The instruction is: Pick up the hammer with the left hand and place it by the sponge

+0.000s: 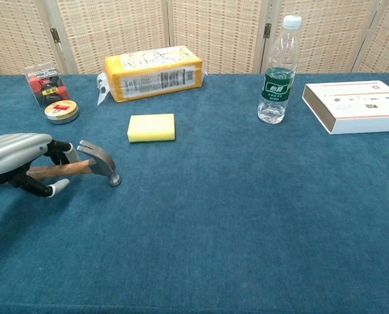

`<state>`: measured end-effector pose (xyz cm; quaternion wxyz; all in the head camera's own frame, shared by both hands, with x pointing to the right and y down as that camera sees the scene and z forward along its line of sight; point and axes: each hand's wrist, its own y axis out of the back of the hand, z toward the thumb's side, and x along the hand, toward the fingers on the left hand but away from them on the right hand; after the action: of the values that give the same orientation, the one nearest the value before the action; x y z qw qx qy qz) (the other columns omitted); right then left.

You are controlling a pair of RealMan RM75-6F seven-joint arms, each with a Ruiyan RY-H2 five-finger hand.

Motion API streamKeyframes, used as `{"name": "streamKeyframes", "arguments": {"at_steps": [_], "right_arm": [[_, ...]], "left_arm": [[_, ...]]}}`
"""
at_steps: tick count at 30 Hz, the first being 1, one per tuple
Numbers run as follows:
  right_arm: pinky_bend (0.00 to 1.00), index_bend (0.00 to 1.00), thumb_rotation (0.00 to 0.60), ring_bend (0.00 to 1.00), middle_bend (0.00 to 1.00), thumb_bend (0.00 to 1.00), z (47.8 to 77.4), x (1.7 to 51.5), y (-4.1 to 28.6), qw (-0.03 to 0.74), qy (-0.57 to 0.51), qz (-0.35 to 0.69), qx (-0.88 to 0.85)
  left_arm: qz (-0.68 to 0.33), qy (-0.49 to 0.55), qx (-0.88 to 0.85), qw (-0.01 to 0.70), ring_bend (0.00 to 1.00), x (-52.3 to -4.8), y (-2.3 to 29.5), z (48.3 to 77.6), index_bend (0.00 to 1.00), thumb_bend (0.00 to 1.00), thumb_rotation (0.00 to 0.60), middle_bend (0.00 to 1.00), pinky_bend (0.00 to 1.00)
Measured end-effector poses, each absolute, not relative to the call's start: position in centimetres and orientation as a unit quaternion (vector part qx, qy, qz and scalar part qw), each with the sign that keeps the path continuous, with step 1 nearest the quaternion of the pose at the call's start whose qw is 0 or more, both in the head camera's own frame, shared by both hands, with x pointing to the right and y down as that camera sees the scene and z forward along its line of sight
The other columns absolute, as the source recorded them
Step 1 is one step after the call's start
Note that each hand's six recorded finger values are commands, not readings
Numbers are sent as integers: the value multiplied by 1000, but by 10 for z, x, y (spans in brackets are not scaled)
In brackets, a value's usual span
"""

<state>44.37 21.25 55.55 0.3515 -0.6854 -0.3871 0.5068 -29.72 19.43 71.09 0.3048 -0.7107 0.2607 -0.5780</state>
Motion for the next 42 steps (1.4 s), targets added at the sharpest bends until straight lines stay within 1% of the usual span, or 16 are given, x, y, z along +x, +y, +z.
{"name": "streamKeyframes", "arguments": {"at_steps": [6, 14, 19, 32, 37, 42], "right_arm": [[191, 100, 600, 199, 335, 202, 556, 444, 213, 351, -387, 508, -684], [191, 100, 600, 199, 335, 202, 555, 444, 214, 351, -387, 510, -683], [191, 100, 600, 199, 335, 202, 555, 443, 214, 352, -387, 510, -683], [191, 100, 600, 199, 335, 202, 555, 443, 215, 351, -387, 513, -681], [191, 100, 600, 199, 335, 202, 555, 444, 215, 351, -388, 513, -681], [191, 100, 600, 199, 335, 203, 555, 445, 215, 350, -389, 513, -680]], "left_arm": [[-581, 256, -711, 302, 317, -298, 196, 713, 352, 578, 490, 411, 238], [-584, 248, -712, 301, 319, -299, 197, 714, 349, 586, 502, 414, 241], [-584, 250, -711, 301, 336, -300, 197, 714, 360, 603, 512, 433, 252], [-581, 260, -711, 299, 356, -300, 194, 716, 378, 603, 521, 466, 256], [-580, 262, -711, 299, 363, -298, 192, 716, 388, 604, 540, 475, 261], [-581, 258, -711, 302, 364, -297, 192, 716, 390, 603, 544, 477, 261]]}}
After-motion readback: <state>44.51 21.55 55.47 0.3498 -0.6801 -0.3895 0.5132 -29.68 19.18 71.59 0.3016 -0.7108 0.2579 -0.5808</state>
